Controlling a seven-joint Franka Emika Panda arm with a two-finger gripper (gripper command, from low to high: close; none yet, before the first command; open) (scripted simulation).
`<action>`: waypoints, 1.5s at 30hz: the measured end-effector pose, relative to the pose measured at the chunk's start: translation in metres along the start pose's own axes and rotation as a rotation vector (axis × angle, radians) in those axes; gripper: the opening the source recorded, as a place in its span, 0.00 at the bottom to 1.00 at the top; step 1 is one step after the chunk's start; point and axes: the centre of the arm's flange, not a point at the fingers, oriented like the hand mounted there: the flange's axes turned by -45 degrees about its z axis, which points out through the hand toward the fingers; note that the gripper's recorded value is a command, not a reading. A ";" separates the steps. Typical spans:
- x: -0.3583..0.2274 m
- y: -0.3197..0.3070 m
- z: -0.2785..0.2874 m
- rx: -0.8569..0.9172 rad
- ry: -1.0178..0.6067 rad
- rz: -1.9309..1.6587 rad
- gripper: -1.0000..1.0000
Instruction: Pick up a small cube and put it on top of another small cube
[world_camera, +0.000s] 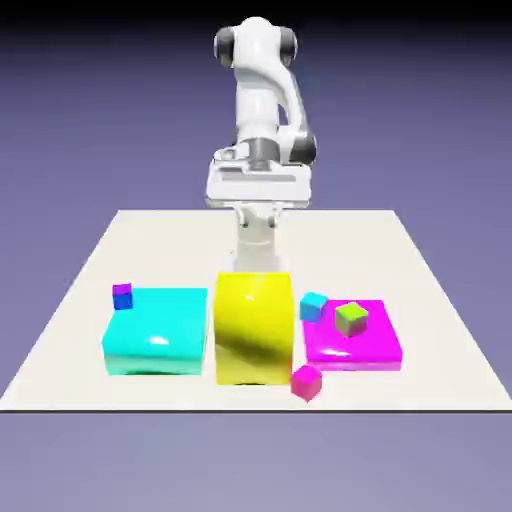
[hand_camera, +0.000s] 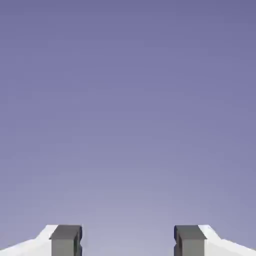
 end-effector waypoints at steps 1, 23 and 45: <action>0.004 -0.005 0.010 0.004 -0.043 -0.028 0.50; -0.002 -0.128 0.231 0.054 -0.940 -0.602 0.50; -0.089 -0.171 0.343 0.048 -1.401 -0.843 0.00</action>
